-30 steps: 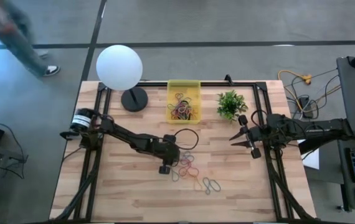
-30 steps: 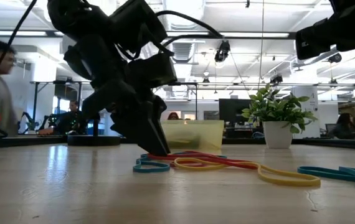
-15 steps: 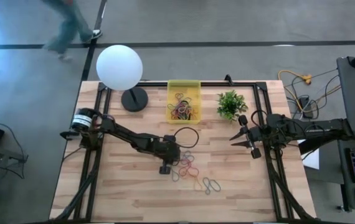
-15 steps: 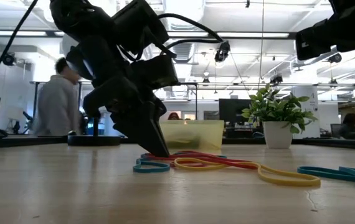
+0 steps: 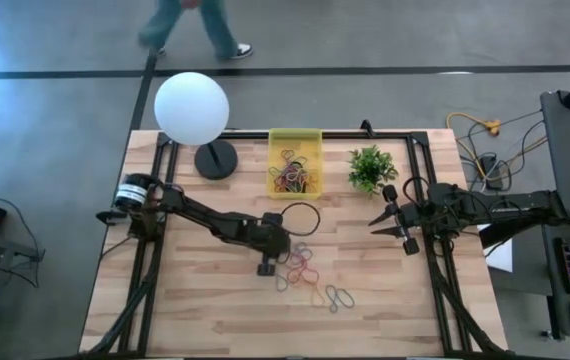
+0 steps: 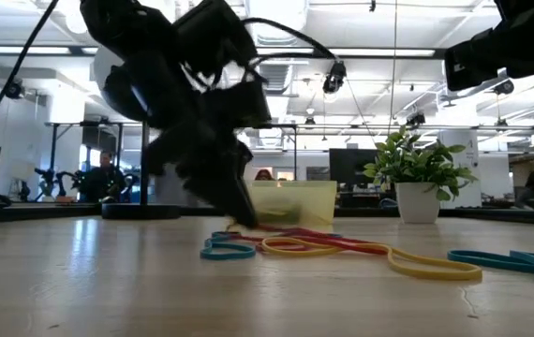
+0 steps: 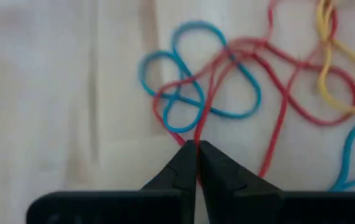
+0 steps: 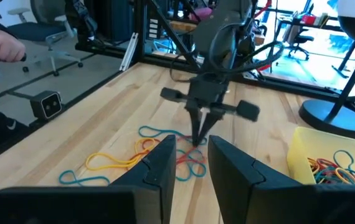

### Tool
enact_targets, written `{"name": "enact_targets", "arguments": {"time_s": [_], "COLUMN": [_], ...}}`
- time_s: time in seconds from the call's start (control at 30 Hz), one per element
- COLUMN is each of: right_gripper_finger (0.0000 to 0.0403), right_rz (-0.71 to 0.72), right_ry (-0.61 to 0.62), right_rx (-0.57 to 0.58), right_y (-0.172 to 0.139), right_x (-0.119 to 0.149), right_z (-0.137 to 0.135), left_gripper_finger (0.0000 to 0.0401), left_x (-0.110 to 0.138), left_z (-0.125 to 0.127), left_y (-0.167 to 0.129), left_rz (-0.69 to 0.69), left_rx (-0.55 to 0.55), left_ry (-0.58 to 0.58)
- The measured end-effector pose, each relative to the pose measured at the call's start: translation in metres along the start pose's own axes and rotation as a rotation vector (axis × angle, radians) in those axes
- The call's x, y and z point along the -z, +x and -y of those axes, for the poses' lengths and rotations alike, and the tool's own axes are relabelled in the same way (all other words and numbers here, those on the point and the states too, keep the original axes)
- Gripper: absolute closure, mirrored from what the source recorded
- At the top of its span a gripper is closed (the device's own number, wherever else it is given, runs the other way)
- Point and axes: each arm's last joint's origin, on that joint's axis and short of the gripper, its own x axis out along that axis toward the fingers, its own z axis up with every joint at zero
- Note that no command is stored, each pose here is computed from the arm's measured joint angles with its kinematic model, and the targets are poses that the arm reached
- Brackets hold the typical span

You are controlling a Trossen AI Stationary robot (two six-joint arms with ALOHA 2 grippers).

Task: Pick and place rubber bands into bin
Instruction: Put the red rubber band into the yellow bin

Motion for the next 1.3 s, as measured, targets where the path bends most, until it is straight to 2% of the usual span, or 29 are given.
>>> {"name": "enact_targets", "arguments": {"time_s": [0.3, 0.67, 0.83, 0.97, 1.03, 1.13, 1.2, 1.3], "right_gripper_finger": [0.0321, 0.0321, 0.0321, 0.0321, 0.0321, 0.0321, 0.0321, 0.0321], "right_rz": [-0.01, -0.022, -0.029, -0.03, -0.031, -0.031, -0.03, -0.031], "right_ry": [-0.002, -0.009, -0.008, -0.008, -0.008, -0.009, -0.009, -0.009], "right_rx": [0.003, 0.001, 0.0, 0.0, -0.001, -0.001, 0.0, 0.0], "right_y": [0.0, 0.0, 0.0, 0.0, 0.0, 0.0, 0.0, 0.001], "right_x": [0.001, 0.002, 0.003, 0.003, 0.003, 0.003, 0.003, 0.003], "right_z": [0.0, 0.0, 0.0, 0.0, 0.0, 0.0, 0.0, 0.0], "left_gripper_finger": [0.0401, 0.0401, 0.0401, 0.0401, 0.0401, 0.0401, 0.0401, 0.0401], "left_x": [-0.023, -0.043, -0.055, -0.057, -0.057, -0.049, -0.041, -0.029], "left_z": [0.0, -0.005, -0.003, 0.003, 0.004, 0.007, 0.007, 0.005], "left_y": [-0.03, -0.058, -0.069, -0.074, -0.074, -0.071, -0.063, -0.058], "left_rz": [0.162, 0.317, 0.429, 0.478, 0.483, 0.429, 0.341, 0.25], "left_rx": [-0.018, -0.166, -0.19, -0.038, 0.013, 0.144, 0.174, 0.147], "left_ry": [0.044, 0.151, 0.214, 0.277, 0.273, 0.257, 0.182, 0.1]}}
